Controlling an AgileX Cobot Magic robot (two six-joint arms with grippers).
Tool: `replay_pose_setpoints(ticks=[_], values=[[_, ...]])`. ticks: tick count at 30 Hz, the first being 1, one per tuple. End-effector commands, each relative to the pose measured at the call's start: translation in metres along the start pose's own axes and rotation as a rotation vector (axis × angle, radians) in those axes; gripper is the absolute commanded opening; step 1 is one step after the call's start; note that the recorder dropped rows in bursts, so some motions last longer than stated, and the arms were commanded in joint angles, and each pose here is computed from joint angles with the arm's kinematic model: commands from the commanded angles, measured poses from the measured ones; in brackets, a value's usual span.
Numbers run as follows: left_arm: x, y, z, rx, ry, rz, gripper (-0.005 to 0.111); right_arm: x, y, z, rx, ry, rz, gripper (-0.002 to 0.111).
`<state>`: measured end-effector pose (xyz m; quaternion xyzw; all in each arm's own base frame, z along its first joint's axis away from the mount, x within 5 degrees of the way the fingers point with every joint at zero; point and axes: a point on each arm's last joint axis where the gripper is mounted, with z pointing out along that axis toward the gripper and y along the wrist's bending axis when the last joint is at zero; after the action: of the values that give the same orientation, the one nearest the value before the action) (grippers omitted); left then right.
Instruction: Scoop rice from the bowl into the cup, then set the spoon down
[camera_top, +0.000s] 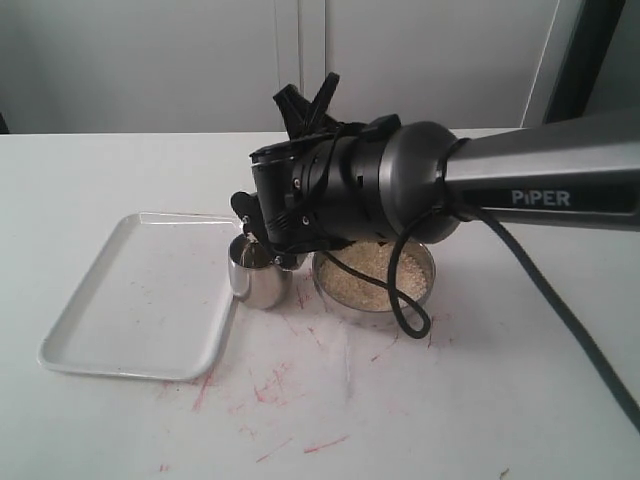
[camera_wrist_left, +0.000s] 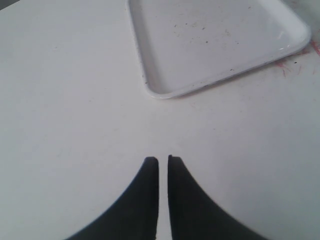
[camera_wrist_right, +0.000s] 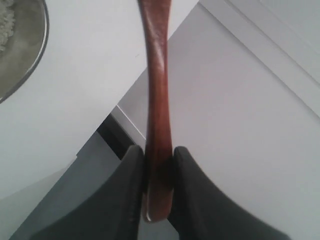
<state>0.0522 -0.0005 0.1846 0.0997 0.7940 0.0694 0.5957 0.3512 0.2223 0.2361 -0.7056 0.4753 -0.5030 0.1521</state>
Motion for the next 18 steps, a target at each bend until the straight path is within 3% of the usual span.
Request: replay_pose_setpoints(ticks=[1, 18], values=[[0.0061, -0.0017, 0.0007, 0.014, 0.043, -0.005, 0.014, 0.0012, -0.0005, -0.0002, 0.016, 0.034, -0.041, 0.000], [0.0061, -0.0017, 0.0007, 0.014, 0.043, -0.005, 0.014, -0.0032, -0.0019, -0.0065, 0.029, 0.041, -0.055, 0.000]])
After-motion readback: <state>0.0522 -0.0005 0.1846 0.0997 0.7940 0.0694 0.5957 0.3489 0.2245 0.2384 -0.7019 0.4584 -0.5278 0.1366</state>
